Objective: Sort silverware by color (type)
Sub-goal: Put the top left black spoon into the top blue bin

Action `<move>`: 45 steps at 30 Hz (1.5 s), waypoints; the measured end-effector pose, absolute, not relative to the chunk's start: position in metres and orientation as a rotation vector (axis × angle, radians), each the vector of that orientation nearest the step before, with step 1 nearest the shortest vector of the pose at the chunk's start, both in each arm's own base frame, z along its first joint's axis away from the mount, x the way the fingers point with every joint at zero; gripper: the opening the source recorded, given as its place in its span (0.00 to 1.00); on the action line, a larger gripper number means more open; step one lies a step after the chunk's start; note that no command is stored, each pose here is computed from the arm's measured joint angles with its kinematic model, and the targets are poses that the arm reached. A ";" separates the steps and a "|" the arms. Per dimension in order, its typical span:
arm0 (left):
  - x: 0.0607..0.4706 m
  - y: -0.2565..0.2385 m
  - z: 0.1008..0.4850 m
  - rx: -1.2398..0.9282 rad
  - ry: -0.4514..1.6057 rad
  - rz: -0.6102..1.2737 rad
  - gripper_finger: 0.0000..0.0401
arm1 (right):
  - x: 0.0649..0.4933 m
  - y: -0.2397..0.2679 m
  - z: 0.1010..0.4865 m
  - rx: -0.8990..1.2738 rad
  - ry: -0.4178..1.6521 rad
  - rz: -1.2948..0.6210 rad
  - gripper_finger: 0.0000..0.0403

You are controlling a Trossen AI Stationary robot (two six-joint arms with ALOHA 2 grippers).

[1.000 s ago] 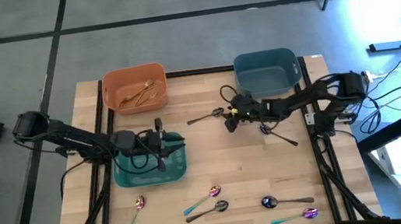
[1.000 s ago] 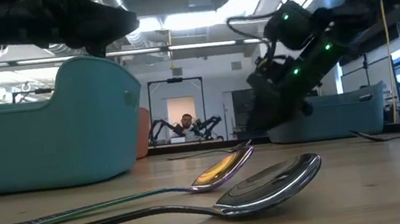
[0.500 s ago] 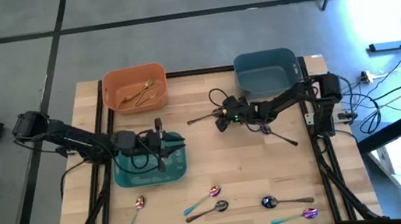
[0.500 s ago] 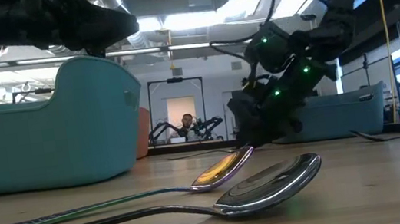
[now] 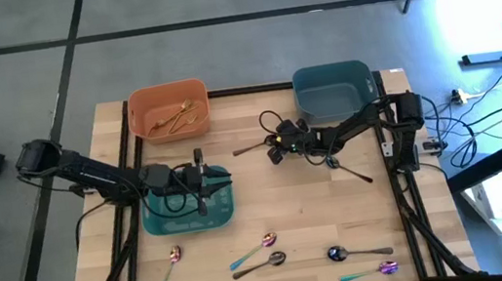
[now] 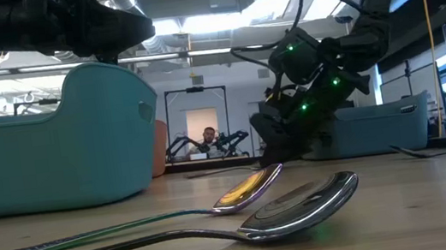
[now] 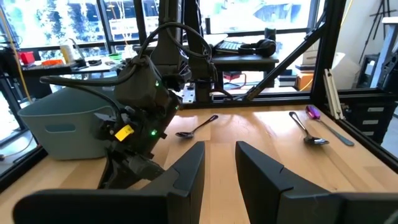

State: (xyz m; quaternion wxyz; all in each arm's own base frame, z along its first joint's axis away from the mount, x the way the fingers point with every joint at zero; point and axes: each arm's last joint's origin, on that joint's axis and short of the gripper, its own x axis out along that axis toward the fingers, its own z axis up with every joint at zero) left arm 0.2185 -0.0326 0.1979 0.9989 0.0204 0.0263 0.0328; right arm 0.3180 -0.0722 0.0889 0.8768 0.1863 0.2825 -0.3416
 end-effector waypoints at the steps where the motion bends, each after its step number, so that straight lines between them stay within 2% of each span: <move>1: 0.219 -0.033 0.198 0.041 0.053 0.066 0.21 | 0.318 -0.072 0.089 0.384 0.590 -0.711 0.18; 14: 0.219 -0.033 0.198 0.045 0.052 0.066 0.21 | 0.318 -0.072 0.091 0.261 0.621 -0.696 0.01; 35: 0.219 -0.033 0.198 0.045 0.050 0.066 0.21 | 0.295 -0.069 0.146 0.137 0.677 -0.683 0.00; 45: 0.219 -0.033 0.198 0.044 0.050 0.066 0.21 | 0.262 -0.063 0.207 0.095 0.620 -0.678 0.00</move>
